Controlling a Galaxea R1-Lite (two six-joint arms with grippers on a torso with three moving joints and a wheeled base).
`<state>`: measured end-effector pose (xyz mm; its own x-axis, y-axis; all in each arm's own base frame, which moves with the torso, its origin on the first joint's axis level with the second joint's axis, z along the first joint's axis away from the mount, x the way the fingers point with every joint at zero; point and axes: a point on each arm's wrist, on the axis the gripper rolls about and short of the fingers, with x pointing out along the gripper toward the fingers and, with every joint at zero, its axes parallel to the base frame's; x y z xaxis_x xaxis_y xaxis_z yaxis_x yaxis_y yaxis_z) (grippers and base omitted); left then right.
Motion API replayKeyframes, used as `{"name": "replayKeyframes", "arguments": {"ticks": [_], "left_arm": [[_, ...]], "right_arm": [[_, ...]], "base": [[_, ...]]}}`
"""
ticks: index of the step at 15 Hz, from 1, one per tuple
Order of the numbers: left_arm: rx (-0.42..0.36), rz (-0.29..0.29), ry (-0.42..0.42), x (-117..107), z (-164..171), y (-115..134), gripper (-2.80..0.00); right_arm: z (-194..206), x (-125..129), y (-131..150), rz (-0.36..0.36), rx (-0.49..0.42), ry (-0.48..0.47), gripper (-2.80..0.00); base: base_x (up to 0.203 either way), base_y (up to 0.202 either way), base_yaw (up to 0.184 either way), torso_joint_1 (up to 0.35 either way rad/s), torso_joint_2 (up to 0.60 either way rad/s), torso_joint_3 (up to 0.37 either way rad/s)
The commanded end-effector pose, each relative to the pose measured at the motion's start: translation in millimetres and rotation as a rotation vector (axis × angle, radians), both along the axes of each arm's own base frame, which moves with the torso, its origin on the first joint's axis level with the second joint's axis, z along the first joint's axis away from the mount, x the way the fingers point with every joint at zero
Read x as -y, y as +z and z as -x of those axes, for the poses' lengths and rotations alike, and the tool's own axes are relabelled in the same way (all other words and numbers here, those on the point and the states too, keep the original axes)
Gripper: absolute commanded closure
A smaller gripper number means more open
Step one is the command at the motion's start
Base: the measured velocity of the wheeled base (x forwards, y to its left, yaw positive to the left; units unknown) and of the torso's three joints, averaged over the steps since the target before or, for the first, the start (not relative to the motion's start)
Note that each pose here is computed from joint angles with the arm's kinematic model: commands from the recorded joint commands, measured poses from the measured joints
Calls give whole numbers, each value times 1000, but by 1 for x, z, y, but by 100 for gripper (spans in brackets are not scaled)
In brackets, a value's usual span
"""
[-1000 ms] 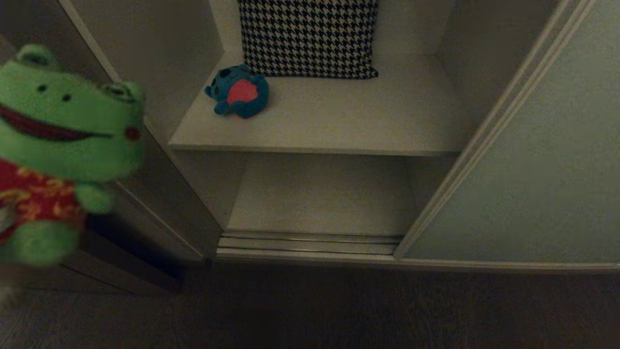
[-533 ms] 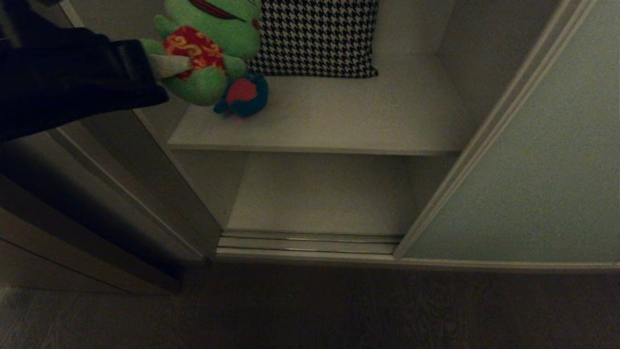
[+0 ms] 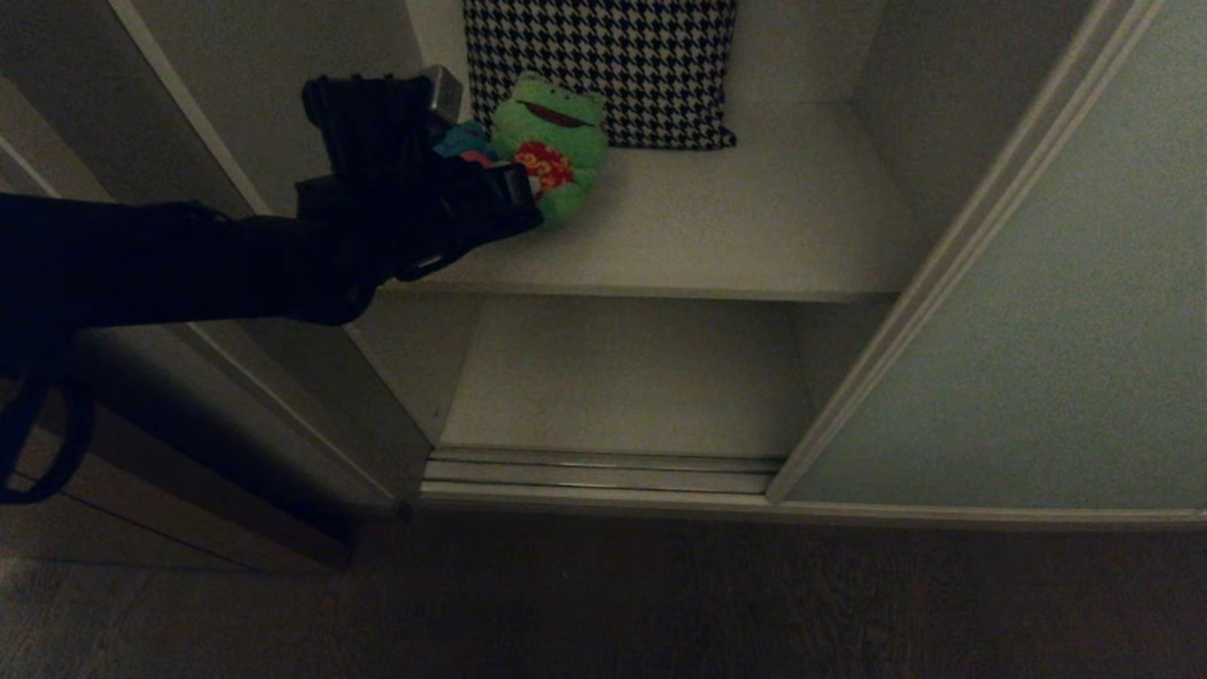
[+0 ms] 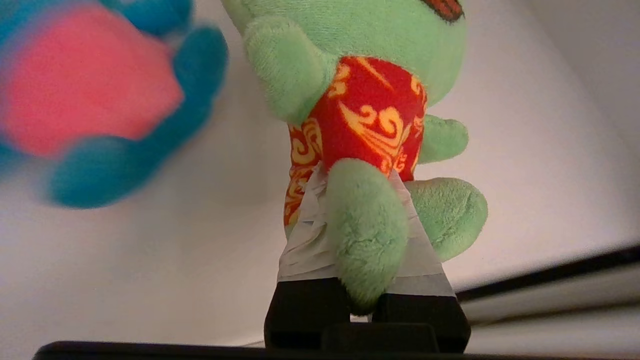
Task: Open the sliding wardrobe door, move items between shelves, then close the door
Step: Place the green doll on the higher shelf
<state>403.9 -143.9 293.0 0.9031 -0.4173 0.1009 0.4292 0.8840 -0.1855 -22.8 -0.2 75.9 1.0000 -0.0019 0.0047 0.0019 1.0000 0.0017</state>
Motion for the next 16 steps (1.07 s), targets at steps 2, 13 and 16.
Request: {"name": "replayKeyframes", "arguments": {"ticks": [2,13,16], "left_arm": [[-34,12,28,21,-34,-33,0],[153,90,58,49,-60,-58,0],[154,93,64,49,-60,-58,-280]], "right_arm": [[0,0,0,0,3,0,0],[0,0,0,0,1,0,0],[0,0,0,0,1,0,0]], "base": [[0,0,0,0,0,0],[0,0,0,0,0,0],[0,0,0,0,0,0]]}}
